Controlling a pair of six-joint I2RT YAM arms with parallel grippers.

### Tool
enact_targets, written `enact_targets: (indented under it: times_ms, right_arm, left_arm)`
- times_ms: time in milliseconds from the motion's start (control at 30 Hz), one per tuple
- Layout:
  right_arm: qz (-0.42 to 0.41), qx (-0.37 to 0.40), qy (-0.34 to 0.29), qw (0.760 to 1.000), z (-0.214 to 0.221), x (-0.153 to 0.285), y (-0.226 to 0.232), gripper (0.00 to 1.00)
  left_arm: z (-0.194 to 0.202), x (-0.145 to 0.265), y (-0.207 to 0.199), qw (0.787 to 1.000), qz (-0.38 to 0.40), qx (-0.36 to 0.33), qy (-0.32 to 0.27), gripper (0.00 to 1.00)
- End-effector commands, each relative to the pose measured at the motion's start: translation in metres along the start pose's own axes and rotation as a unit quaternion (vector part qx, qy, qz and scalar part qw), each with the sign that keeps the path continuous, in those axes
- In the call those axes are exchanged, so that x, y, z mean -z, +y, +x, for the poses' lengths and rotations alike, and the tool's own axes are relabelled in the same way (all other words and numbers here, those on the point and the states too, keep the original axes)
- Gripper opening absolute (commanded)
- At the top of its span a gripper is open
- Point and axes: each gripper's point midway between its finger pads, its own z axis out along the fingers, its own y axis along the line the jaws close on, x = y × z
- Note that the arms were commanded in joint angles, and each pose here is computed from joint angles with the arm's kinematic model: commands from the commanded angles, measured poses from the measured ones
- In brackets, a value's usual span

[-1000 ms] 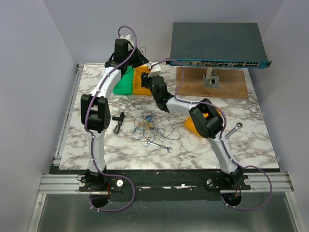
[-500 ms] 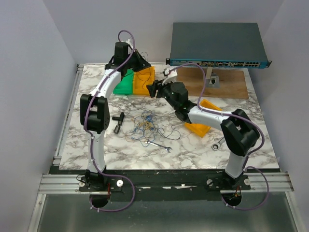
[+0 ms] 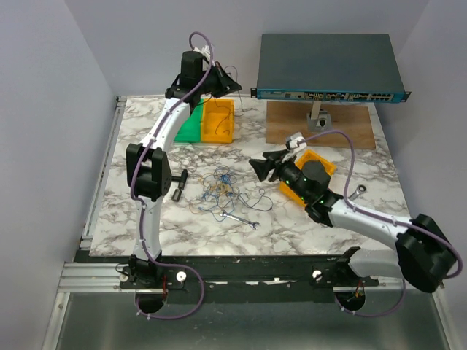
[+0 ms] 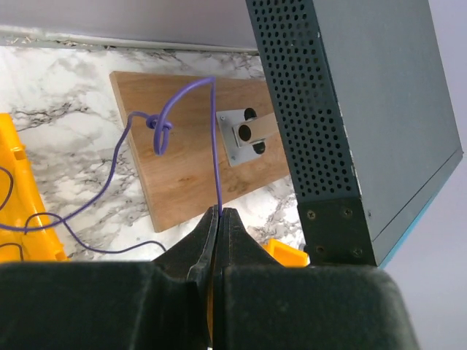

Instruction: Untangle the cables

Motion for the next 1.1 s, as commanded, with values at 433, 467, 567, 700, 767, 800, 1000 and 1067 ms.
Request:
enact_targets:
  times_ms: [433,467,567,700,767,800,1000,1067]
  right_arm:
    - [0.000,-0.013,-0.064,0.998,0.034,0.079,-0.015,0.63]
    - [0.004,-0.015,-0.069,0.998,0.034,0.080,-0.016,0.63]
    - [0.018,-0.014,-0.076,0.997,0.035,0.085,-0.022,0.63]
    - [0.040,-0.017,-0.085,0.995,0.036,0.090,-0.031,0.63]
    - [0.038,-0.017,-0.081,0.996,0.038,0.089,-0.031,0.62]
    - [0.036,-0.018,-0.081,0.996,0.039,0.089,-0.030,0.63]
    - [0.040,-0.022,-0.080,0.996,0.041,0.088,-0.031,0.63]
    - [0.040,-0.022,-0.082,0.996,0.040,0.088,-0.032,0.63]
  left_arm:
    - [0.003,0.027,0.128,0.979,-0.202,0.008,0.000,0.00]
    - [0.006,0.028,0.137,0.975,-0.224,0.004,0.003,0.00]
    - [0.016,0.030,0.154,0.956,-0.291,-0.032,0.018,0.00]
    - [0.028,0.023,0.159,0.933,-0.343,-0.103,0.039,0.00]
    - [0.035,0.018,0.165,0.926,-0.356,-0.118,0.049,0.00]
    - [0.037,0.016,0.166,0.925,-0.356,-0.122,0.054,0.00]
    - [0.072,0.012,0.181,0.917,-0.367,-0.100,0.122,0.02]
    - [0.087,0.017,0.190,0.909,-0.379,-0.087,0.147,0.02]
